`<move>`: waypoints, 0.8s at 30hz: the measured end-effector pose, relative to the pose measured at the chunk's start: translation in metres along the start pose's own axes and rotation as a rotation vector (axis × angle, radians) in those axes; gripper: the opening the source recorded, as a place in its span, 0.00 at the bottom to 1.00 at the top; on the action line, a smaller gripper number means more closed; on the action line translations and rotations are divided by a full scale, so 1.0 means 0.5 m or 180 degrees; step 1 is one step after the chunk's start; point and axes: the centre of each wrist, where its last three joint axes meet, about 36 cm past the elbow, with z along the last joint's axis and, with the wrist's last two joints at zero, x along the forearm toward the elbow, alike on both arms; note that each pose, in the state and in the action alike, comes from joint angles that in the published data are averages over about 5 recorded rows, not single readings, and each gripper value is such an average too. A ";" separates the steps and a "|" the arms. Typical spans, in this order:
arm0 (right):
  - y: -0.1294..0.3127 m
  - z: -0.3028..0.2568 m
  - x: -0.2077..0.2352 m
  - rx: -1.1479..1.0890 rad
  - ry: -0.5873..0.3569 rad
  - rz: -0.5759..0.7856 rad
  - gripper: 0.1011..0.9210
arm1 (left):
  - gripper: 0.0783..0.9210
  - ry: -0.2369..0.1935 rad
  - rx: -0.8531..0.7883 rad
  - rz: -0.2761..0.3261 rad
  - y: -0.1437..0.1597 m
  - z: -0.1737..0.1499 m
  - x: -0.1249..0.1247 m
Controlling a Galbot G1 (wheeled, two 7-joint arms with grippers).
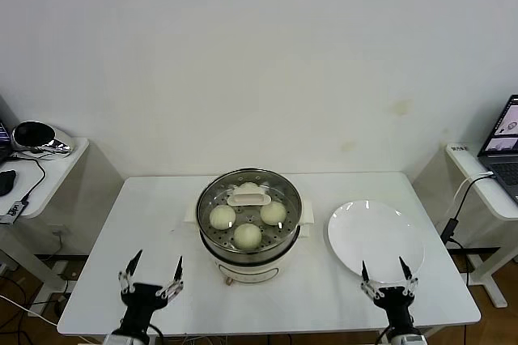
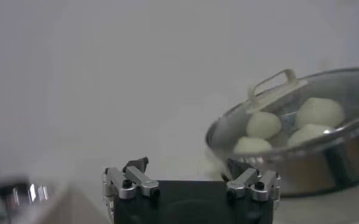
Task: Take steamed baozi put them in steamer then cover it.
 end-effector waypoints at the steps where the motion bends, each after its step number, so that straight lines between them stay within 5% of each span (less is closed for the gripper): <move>1: -0.001 -0.003 0.006 -0.0033 0.0027 -0.0044 0.88 | 0.88 0.0026 0.0107 -0.0028 0.000 0.012 0.006; 9: 0.007 -0.031 0.047 -0.0281 0.0163 -0.0339 0.88 | 0.88 0.0186 0.0595 -0.0200 0.011 0.083 0.041; 24: 0.038 -0.072 0.078 -0.0520 0.0250 -0.0534 0.88 | 0.88 0.0263 0.0659 -0.0241 0.034 0.128 0.044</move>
